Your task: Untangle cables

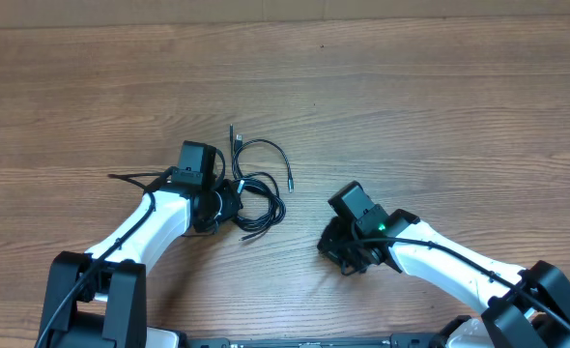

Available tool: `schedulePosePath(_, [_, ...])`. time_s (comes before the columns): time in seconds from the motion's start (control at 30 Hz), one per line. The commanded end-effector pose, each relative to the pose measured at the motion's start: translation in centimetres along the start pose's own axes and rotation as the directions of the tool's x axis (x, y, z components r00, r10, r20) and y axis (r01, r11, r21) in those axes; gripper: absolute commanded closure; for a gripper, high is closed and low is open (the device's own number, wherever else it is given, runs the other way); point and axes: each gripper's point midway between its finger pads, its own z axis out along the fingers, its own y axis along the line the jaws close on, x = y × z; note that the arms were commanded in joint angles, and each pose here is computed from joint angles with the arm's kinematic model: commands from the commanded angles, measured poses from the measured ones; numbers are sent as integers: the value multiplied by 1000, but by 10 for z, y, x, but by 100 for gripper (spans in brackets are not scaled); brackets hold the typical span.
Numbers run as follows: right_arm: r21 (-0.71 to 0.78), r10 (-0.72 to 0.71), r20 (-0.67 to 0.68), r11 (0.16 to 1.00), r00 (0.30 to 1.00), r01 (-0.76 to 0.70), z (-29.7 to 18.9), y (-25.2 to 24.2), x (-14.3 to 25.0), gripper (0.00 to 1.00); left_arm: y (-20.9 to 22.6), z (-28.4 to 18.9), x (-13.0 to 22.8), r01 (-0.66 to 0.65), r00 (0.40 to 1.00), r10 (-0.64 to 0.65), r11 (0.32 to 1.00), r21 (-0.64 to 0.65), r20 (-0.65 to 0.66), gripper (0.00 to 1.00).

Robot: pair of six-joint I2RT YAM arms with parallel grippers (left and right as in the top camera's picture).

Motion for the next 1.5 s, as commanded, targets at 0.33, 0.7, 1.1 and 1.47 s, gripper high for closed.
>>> schedulePosePath(0.33, [41, -666, 248, 733, 704, 679, -31, 70, -43, 59, -26, -2, 29, 2, 987, 23, 988, 157, -158, 96])
schedulePosePath(0.7, [179, -701, 280, 709, 656, 682, -25, 59, -64, 66, -31, -4, 33, 82, 980, -48, 981, 174, -195, 96])
schedulePosePath(1.1, [185, -714, 246, 699, 656, 691, -21, 69, -35, 70, -32, -4, 33, 89, 979, -54, 980, 175, -198, 96])
schedulePosePath(1.47, [208, -638, 323, 769, 699, 605, -23, 71, -50, 70, -40, -7, 39, 96, 971, -43, 971, 221, -234, 96])
